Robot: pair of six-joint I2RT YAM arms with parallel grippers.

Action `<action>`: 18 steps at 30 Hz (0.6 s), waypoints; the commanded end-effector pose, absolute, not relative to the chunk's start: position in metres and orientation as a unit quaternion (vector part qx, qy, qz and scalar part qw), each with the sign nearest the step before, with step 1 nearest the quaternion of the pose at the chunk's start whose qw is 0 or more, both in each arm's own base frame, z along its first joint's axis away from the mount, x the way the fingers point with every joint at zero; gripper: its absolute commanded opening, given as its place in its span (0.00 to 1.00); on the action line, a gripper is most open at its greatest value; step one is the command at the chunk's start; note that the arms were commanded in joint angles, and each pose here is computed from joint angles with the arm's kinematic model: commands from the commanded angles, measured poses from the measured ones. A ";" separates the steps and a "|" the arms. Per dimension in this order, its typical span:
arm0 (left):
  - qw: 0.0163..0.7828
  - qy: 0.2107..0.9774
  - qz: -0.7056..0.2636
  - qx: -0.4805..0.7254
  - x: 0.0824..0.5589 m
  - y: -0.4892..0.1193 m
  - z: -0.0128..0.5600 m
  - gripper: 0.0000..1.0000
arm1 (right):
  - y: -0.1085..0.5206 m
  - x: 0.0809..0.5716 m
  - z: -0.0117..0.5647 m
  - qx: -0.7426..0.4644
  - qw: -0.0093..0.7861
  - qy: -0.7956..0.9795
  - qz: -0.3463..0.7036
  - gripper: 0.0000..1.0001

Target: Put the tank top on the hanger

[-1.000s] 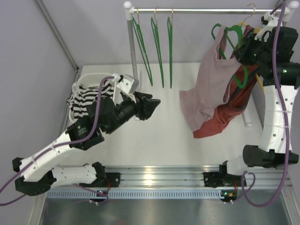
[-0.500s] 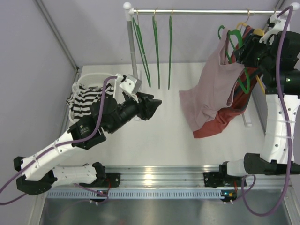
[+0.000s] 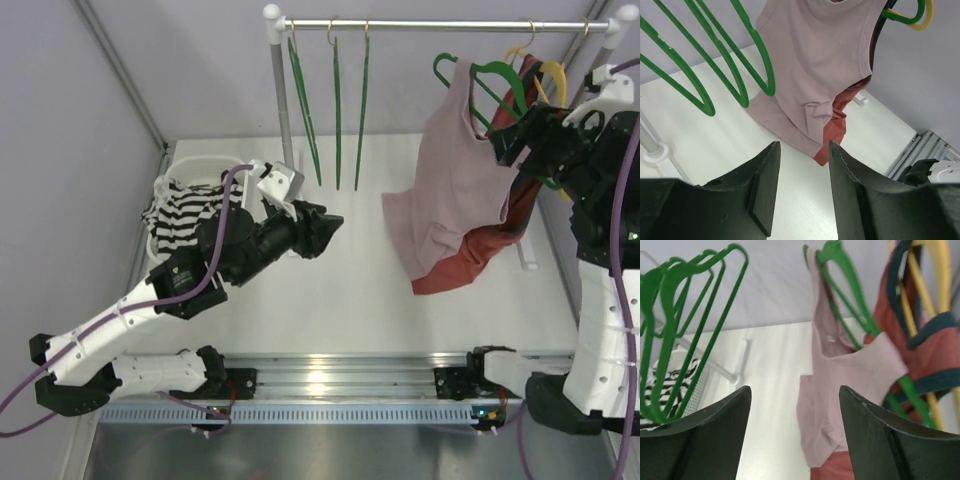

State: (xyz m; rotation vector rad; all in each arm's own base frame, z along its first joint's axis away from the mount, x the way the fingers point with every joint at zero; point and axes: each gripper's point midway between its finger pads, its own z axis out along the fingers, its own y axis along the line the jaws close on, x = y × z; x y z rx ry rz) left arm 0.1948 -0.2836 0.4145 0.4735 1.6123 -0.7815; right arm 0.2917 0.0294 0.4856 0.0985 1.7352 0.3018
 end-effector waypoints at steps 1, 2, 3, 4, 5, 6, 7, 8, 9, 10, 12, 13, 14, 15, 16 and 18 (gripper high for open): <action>0.608 0.695 -0.336 0.182 0.199 -0.277 0.416 0.48 | 0.070 0.283 0.470 0.008 0.621 0.761 0.189 0.71; 0.606 0.699 -0.333 0.180 0.200 -0.278 0.412 0.48 | 0.071 0.287 0.450 0.018 0.607 0.775 0.173 0.71; 0.603 0.707 -0.326 0.172 0.202 -0.277 0.404 0.48 | 0.095 0.278 0.445 -0.007 0.599 0.777 0.194 0.71; 0.601 0.712 -0.322 0.167 0.204 -0.276 0.399 0.48 | 0.105 0.276 0.440 -0.013 0.596 0.778 0.200 0.71; 0.599 0.717 -0.316 0.161 0.206 -0.275 0.393 0.48 | 0.113 0.275 0.430 -0.017 0.588 0.782 0.205 0.71; 0.595 0.726 -0.306 0.157 0.208 -0.273 0.380 0.48 | 0.122 0.275 0.405 -0.022 0.567 0.797 0.206 0.71; 0.593 0.733 -0.301 0.143 0.210 -0.270 0.374 0.48 | 0.134 0.269 0.402 -0.026 0.569 0.791 0.223 0.71; 0.591 0.738 -0.296 0.136 0.211 -0.269 0.367 0.48 | 0.141 0.267 0.392 -0.027 0.562 0.794 0.230 0.71; 0.583 0.748 -0.287 0.133 0.211 -0.266 0.352 0.48 | 0.154 0.263 0.360 -0.030 0.534 0.812 0.235 0.71; 0.577 0.755 -0.287 0.122 0.212 -0.265 0.344 0.48 | 0.161 0.257 0.350 -0.035 0.527 0.813 0.244 0.70; 0.565 0.769 -0.280 0.107 0.211 -0.260 0.321 0.48 | 0.185 0.248 0.309 -0.050 0.495 0.829 0.256 0.70; 0.561 0.774 -0.277 0.102 0.211 -0.258 0.313 0.48 | 0.191 0.244 0.296 -0.053 0.488 0.832 0.258 0.69; 0.561 0.776 -0.274 0.092 0.211 -0.254 0.309 0.48 | 0.197 0.243 0.272 -0.055 0.477 0.840 0.253 0.69; 0.552 0.786 -0.263 0.091 0.210 -0.251 0.292 0.48 | 0.204 0.234 0.269 -0.057 0.475 0.835 0.271 0.70; 0.548 0.790 -0.262 0.080 0.210 -0.249 0.285 0.48 | 0.206 0.232 0.264 -0.058 0.476 0.832 0.280 0.71; 0.541 0.801 -0.246 0.069 0.210 -0.242 0.265 0.48 | 0.207 0.227 0.251 -0.052 0.484 0.820 0.302 0.79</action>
